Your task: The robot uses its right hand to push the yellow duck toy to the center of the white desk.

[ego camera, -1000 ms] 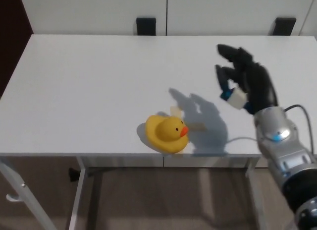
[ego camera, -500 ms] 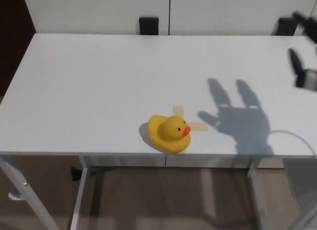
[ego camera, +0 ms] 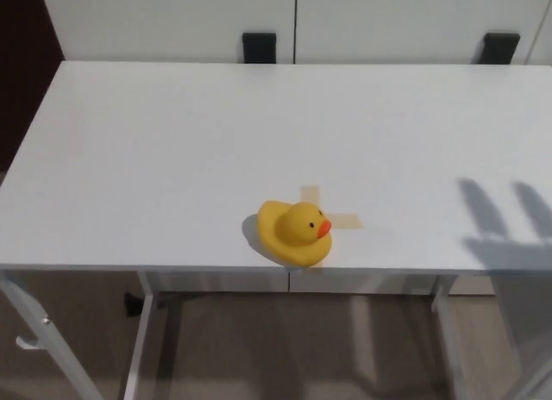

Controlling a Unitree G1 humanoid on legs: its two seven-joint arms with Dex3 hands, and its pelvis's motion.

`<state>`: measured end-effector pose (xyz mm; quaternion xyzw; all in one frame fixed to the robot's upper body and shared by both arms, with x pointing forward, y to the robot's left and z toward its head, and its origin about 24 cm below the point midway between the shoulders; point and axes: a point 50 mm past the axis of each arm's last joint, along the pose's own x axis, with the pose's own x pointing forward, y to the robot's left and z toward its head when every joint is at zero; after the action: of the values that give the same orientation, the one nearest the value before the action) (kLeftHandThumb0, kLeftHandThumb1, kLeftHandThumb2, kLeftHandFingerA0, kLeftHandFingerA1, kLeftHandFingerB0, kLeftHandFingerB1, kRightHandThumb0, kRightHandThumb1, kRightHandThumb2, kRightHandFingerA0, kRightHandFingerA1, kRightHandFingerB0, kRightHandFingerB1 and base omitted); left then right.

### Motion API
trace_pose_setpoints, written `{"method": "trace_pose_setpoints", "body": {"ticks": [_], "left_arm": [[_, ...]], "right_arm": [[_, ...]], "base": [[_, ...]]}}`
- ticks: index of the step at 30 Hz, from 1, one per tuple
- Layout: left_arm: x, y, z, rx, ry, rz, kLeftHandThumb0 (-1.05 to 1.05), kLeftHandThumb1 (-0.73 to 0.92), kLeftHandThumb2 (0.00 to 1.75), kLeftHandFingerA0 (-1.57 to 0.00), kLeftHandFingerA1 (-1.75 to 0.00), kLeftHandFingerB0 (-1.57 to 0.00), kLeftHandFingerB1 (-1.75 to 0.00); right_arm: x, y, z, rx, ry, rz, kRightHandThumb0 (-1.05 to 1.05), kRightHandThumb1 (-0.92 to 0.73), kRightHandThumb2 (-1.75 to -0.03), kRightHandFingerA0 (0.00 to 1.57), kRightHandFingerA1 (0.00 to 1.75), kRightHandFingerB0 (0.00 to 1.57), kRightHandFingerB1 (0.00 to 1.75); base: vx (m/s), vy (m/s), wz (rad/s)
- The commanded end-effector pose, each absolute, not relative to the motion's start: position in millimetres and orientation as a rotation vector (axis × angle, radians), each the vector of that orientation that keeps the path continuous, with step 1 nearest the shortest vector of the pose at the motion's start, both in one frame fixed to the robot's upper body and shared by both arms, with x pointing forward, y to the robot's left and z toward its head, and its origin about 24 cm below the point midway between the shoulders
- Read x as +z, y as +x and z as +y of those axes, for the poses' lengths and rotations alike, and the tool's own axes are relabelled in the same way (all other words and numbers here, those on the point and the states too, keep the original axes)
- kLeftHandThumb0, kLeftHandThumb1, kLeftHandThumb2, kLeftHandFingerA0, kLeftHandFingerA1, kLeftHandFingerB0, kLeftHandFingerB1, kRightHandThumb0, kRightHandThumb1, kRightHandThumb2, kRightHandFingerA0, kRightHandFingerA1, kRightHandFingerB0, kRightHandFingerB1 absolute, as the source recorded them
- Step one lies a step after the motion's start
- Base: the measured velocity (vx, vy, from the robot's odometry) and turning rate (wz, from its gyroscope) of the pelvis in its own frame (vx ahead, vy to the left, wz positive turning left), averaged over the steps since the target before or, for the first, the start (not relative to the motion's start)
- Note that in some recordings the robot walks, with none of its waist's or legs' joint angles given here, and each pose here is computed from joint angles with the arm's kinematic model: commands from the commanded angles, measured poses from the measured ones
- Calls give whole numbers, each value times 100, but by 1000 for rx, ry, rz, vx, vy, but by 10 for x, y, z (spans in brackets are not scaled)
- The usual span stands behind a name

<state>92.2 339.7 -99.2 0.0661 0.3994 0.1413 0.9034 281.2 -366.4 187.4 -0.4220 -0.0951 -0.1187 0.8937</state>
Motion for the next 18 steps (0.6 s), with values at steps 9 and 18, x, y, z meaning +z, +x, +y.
{"method": "trace_pose_setpoints", "body": {"ticks": [9,18], "left_arm": [[-849,682,3734,462,207,806,4,44,110,-89,-76,-92,-77],[-831,669,3827,507,248,859,-9,59,85,-89,-79,-90,-76]], "right_arm": [[969,103,-4965,-1062,-638,141,-5,-61,-76,60,56,60,43],[46,268,-4474,-792,-687,483,-4,-55,-69,110,57,81,52]], "base": [[0,0,2],[0,0,0]]}}
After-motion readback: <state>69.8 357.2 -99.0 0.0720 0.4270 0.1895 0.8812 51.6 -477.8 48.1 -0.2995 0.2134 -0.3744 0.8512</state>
